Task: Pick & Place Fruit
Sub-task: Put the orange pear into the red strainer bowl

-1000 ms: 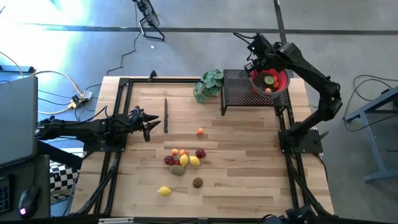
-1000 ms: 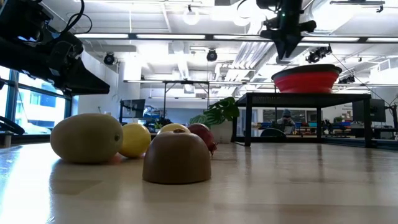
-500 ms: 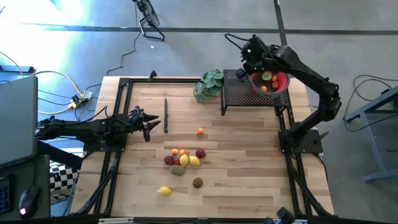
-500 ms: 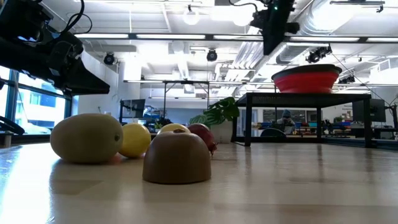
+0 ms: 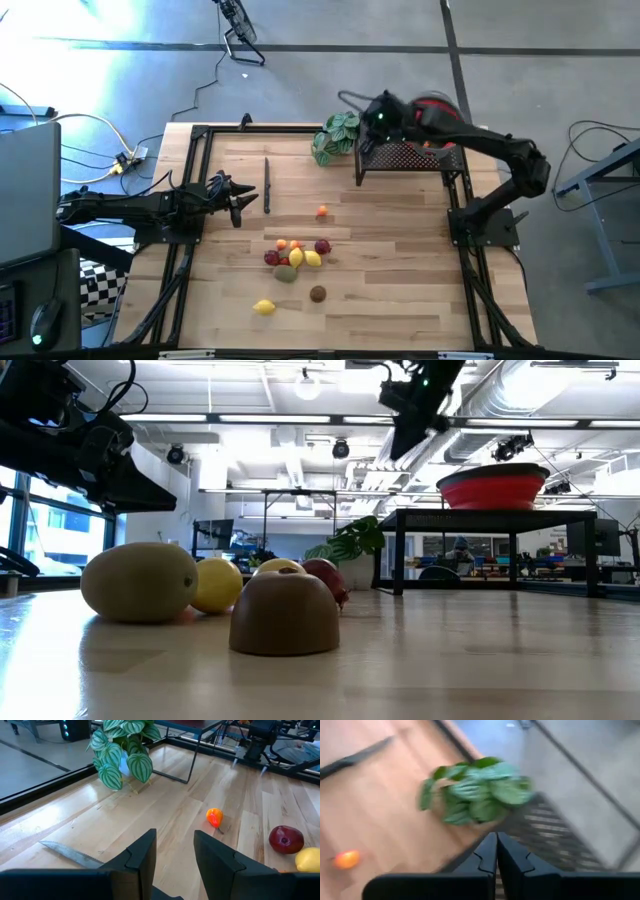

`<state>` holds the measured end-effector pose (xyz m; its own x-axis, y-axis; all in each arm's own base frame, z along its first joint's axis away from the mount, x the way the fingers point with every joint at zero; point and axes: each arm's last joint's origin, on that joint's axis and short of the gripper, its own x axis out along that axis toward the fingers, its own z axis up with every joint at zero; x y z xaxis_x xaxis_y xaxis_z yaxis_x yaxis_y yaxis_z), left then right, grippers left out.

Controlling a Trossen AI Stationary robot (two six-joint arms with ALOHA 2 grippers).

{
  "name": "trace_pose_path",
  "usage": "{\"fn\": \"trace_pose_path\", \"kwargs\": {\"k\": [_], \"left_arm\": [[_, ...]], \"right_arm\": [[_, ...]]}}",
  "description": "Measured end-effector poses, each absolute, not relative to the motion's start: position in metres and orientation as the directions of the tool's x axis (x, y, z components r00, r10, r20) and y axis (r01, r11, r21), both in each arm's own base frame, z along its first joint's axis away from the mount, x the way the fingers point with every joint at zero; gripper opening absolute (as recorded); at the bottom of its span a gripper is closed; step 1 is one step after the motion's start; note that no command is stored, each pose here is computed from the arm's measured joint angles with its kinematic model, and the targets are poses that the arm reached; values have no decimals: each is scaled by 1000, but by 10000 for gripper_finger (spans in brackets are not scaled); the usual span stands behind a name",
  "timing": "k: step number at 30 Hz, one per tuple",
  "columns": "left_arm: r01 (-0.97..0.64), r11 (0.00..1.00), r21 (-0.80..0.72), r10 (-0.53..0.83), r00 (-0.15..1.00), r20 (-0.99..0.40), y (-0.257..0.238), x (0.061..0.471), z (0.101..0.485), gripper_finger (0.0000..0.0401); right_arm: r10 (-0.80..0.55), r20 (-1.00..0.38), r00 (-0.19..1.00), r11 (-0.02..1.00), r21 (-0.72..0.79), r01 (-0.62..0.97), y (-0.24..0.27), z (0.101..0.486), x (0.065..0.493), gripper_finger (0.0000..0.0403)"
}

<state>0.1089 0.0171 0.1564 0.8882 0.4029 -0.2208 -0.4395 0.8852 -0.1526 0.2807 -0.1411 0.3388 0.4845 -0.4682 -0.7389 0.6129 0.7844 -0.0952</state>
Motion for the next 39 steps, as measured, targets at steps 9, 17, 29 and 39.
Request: {"fn": "trace_pose_path", "kwargs": {"k": [9,17,29,39], "left_arm": [[-440,885,-152,403,888,-223,17,109,156,127],[-440,885,-151,403,887,-224,17,109,156,127],[-440,885,-151,403,887,-225,17,109,156,127],[-440,885,-151,403,887,-225,17,109,156,127]], "right_arm": [[-282,-563,777,916,84,393,-108,312,300,5],[-170,-445,879,977,43,210,-61,333,303,3],[-48,-428,902,999,2,54,-16,340,303,2],[2,-420,907,1000,12,4,1,339,305,2]]}}
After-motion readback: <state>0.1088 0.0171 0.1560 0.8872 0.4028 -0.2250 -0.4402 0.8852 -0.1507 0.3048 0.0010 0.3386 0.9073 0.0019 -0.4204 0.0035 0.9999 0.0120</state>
